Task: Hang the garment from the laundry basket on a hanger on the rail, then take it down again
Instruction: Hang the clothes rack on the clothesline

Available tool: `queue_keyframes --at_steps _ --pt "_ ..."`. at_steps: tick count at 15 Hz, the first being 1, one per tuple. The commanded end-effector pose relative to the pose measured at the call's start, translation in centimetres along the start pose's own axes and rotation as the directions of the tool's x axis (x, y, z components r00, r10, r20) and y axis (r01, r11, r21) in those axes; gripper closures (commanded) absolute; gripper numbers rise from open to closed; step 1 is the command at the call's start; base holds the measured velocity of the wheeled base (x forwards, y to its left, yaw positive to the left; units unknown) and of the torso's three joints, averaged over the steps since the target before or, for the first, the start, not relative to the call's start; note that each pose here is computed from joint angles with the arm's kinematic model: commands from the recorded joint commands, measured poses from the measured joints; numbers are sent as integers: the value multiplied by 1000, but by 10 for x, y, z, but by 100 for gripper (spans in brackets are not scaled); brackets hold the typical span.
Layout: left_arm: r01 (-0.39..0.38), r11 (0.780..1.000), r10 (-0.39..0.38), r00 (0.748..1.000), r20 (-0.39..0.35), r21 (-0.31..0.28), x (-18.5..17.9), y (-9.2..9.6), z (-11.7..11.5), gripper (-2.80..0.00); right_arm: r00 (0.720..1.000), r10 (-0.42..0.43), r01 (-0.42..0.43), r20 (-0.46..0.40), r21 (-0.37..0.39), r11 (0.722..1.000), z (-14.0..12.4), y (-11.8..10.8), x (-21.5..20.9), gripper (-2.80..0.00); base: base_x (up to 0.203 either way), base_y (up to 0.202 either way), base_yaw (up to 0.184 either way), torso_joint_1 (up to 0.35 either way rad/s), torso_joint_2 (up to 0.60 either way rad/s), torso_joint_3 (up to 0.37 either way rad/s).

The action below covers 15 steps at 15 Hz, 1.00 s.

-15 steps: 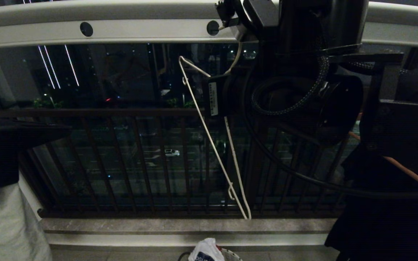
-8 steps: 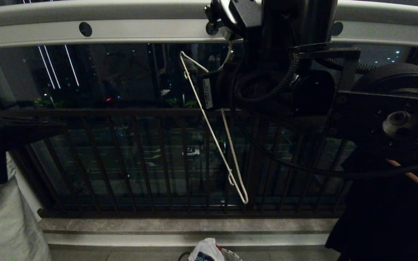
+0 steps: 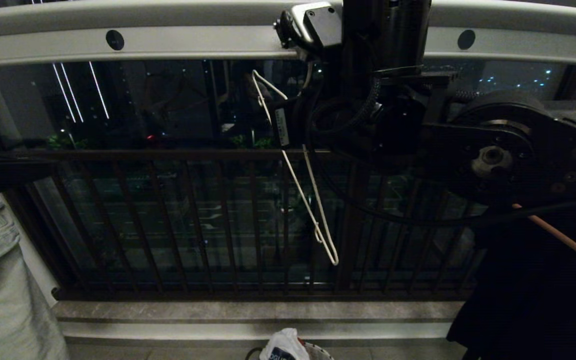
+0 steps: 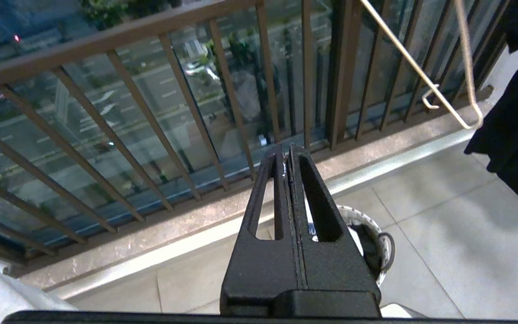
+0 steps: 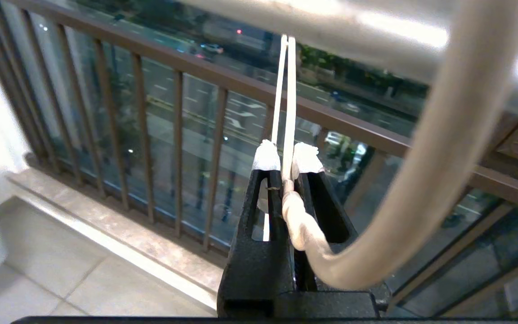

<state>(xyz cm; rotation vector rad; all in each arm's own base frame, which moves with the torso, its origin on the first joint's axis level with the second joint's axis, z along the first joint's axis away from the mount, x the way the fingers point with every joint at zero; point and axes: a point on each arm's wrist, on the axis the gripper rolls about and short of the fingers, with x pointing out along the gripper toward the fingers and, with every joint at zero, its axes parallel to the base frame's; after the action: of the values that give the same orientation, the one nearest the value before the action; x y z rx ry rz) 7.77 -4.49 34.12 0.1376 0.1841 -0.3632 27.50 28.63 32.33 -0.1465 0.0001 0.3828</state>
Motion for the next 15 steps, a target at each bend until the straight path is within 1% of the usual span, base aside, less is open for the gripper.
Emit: queue_keyframes --at_steps 1,4,12,13,15 --pt "-2 1000 2 1000 6 0 -2 1 0 0 1000 -6 6 -9 -28 1000 -5 1 7 0 0 0 0 0 0 0" --pt "1 1000 -1 1000 8 0 -3 1 0 0 1000 -5 5 -16 -45 999 -9 4 12 0 0 0 0 0 0 0" --pt "9 1000 -9 1000 9 4 -4 0 0 0 1000 -6 6 -9 -53 999 -7 3 11 0 0 0 0 0 0 0" --pt "7 1000 -7 1000 11 3 -4 1 0 0 1000 -6 6 -9 -54 999 -7 3 11 -280 0 0 0 0 0 0" --pt "7 1000 -7 1000 9 4 -3 0 0 0 1000 -4 4 -6 -58 998 -4 2 6 -280 0 0 0 0 0 0"
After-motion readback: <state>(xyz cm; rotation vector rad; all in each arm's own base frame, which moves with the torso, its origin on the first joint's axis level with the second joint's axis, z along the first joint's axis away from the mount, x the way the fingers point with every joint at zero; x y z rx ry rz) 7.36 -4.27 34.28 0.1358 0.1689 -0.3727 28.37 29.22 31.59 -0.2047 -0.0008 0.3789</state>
